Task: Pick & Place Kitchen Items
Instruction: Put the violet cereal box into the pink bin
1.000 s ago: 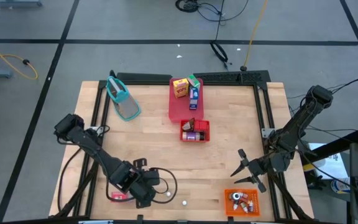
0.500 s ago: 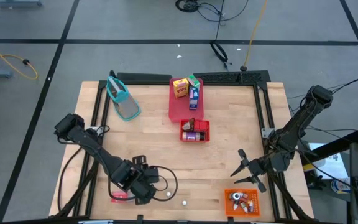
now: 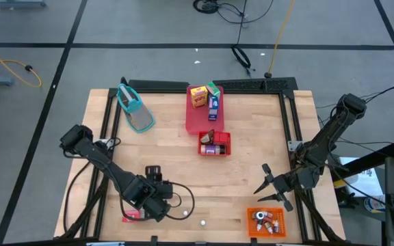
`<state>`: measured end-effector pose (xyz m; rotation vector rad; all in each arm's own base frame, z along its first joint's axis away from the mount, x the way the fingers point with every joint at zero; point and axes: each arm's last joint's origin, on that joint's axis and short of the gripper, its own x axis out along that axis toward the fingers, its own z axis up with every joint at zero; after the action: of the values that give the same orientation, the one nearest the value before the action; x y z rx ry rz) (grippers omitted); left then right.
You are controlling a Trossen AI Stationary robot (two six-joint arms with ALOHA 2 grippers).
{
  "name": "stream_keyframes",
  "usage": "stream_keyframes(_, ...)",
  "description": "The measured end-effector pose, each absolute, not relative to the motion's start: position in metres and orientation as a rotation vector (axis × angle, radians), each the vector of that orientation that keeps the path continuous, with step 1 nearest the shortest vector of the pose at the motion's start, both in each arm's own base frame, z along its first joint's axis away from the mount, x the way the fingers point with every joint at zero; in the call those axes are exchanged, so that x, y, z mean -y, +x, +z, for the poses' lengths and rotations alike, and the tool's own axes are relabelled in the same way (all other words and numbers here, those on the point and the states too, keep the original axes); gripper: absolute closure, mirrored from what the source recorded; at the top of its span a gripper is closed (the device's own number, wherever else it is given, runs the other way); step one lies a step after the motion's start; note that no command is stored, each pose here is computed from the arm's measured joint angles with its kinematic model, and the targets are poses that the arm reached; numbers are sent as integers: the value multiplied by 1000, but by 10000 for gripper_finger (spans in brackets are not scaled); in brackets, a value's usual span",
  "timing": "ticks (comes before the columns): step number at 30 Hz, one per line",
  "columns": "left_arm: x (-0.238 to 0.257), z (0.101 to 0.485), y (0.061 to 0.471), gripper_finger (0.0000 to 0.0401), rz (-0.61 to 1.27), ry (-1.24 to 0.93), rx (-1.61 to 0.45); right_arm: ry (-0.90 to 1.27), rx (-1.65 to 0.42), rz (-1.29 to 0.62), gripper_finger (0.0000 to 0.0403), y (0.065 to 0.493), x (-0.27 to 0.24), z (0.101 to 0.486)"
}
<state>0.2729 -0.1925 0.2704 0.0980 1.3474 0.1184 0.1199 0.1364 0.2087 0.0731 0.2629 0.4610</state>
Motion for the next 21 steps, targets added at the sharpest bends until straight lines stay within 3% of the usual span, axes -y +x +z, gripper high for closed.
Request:
stream_keyframes(12,194,269,275,128,112,71,-1334,73,-263,461,279,120,-136,209)
stream_keyframes(21,188,236,265,123,160,74,-1432,73,-264,461,279,120,-136,209)
